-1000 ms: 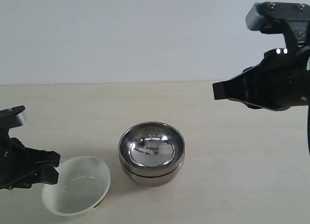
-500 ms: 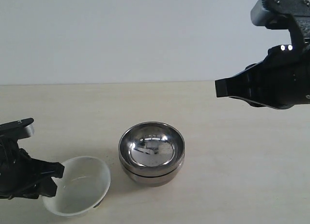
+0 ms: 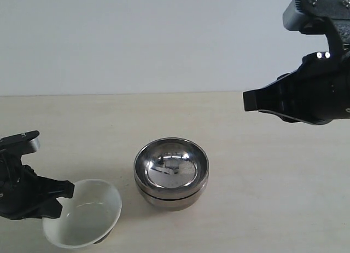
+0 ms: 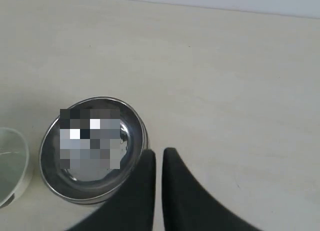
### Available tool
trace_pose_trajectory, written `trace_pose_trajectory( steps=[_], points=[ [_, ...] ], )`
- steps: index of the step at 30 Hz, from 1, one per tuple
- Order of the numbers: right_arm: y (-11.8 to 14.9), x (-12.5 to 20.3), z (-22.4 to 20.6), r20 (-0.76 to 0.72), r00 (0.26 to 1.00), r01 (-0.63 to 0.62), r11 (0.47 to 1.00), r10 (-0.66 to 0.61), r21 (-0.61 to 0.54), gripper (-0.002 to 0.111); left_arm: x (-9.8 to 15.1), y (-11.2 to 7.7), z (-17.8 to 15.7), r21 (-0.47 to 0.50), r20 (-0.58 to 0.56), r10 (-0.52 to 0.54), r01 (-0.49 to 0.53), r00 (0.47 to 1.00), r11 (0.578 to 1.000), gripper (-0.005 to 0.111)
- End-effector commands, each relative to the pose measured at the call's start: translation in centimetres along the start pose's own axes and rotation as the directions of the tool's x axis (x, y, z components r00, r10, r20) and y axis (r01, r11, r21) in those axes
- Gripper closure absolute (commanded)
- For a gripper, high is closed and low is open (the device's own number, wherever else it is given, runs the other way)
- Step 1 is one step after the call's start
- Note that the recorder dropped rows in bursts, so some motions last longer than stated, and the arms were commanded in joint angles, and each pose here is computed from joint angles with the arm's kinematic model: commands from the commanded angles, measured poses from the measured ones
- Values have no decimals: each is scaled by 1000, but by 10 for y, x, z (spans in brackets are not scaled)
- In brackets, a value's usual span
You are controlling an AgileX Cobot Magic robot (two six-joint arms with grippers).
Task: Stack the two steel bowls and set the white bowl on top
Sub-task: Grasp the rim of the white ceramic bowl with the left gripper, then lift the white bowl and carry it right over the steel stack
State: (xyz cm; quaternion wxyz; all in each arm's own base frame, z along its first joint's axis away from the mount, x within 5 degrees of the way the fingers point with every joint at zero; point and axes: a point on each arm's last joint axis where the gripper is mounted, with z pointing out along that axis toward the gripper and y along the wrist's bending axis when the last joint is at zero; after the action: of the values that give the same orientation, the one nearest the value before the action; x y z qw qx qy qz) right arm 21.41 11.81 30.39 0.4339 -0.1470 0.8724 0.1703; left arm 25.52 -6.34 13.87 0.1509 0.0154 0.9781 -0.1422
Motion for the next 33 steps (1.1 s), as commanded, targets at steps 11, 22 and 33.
trace_pose_trajectory(
  steps=[11, 22, 33],
  points=[
    [-1, 6, 1, -4, 1000, 13, 1000, -13, 5, 108, -27, -29, -59, 129, 97, 71, -84, 993, 988, 103],
    [-1, 7, 1, -17, 1000, -13, 1000, 13, -3, 108, -46, -59, -103, 251, 177, 80, -124, 981, 960, 103],
    [-1, 11, 1, -56, 998, -13, 1000, 13, -1, 108, -67, -111, -71, 305, 121, 196, -224, 973, 926, 103]
  ],
)
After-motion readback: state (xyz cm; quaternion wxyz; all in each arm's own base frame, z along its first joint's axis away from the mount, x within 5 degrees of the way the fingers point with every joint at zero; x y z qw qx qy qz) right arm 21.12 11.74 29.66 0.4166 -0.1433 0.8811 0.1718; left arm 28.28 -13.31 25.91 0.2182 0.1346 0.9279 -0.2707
